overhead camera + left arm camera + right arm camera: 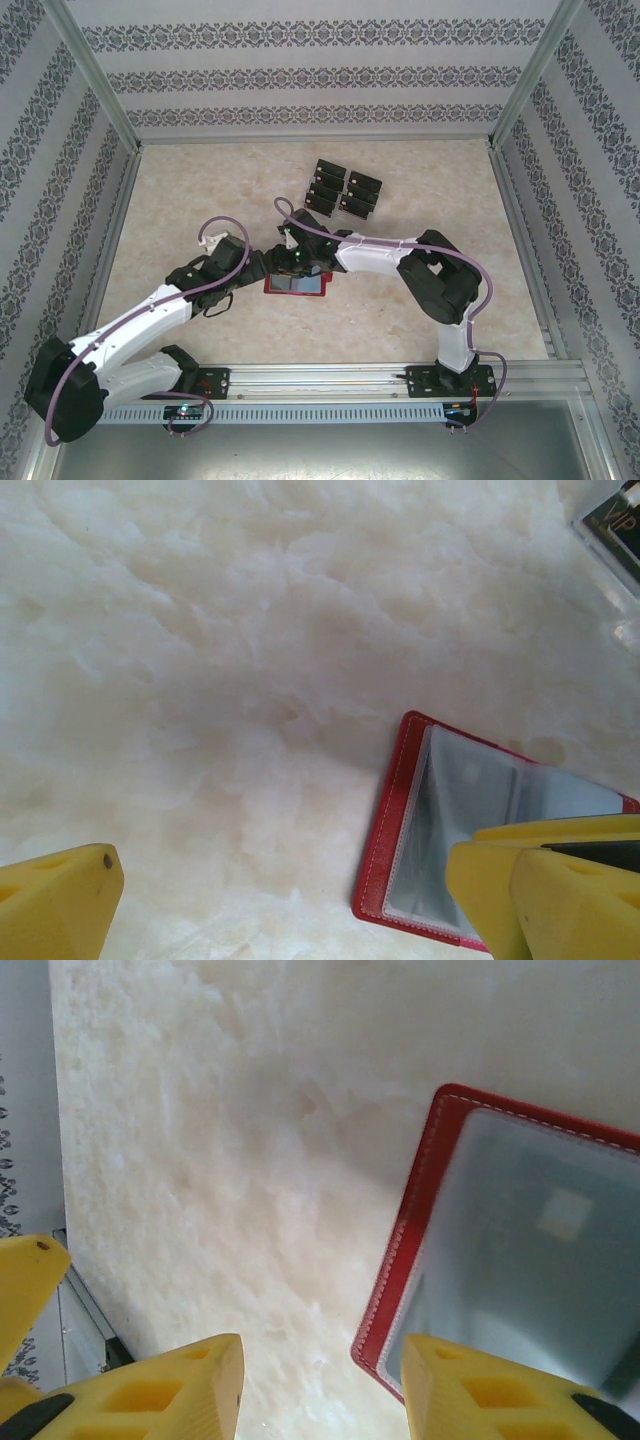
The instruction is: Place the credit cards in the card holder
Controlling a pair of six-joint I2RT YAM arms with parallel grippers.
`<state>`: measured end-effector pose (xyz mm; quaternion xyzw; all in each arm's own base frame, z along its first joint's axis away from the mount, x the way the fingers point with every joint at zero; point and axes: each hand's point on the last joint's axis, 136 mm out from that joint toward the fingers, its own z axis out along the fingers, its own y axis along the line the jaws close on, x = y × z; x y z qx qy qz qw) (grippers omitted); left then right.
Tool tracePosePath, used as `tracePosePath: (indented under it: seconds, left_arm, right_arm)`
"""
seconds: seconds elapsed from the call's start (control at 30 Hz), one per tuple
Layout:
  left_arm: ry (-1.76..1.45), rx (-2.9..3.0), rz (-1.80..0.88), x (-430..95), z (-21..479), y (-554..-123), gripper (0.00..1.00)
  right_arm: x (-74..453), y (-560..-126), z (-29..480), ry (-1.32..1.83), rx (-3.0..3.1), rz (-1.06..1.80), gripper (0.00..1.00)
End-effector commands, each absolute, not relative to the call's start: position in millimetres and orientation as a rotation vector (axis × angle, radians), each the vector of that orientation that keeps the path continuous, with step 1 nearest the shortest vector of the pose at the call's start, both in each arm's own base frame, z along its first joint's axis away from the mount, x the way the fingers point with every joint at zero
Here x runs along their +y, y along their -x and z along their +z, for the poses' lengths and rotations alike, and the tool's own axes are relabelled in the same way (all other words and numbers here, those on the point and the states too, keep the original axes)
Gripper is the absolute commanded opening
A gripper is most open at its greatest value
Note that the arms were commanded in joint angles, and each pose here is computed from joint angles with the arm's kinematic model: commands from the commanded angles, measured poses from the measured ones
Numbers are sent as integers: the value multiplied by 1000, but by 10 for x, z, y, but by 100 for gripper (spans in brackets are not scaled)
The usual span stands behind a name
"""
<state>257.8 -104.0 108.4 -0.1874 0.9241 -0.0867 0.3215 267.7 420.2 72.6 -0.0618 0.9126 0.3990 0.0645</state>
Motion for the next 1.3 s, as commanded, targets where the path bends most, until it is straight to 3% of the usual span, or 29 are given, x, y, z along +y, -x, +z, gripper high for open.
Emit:
tracePosePath:
  seconds: [0.0, 0.23, 0.5, 0.73, 1.1, 1.27]
  left_arm:
    - [527, 2385, -215, -978, 1233, -2589, 100]
    - [490, 2380, -194, -961, 1335, -2598, 100]
    - [340, 2515, -171, -1213, 1081, -2733, 100]
    - [244, 2637, -104, -1377, 713, -2862, 100]
    - [214, 2692, -61, -1406, 478, -2895, 100]
    - [216, 2690, -62, -1409, 485, -2904, 100]
  right_arm:
    - [4359, -2656, 1175, 276, 2668, 1292, 47]
    - [4022, -2873, 1544, 215, 2571, 1261, 48]
    - [3124, -3361, 1743, 114, 2522, 1042, 48]
    - [2494, -3879, 1780, 137, 2511, 733, 47]
    - [2013, -4433, 1614, 395, 2553, 203, 43]
    - [1927, -4531, 1413, 511, 2602, 105, 41]
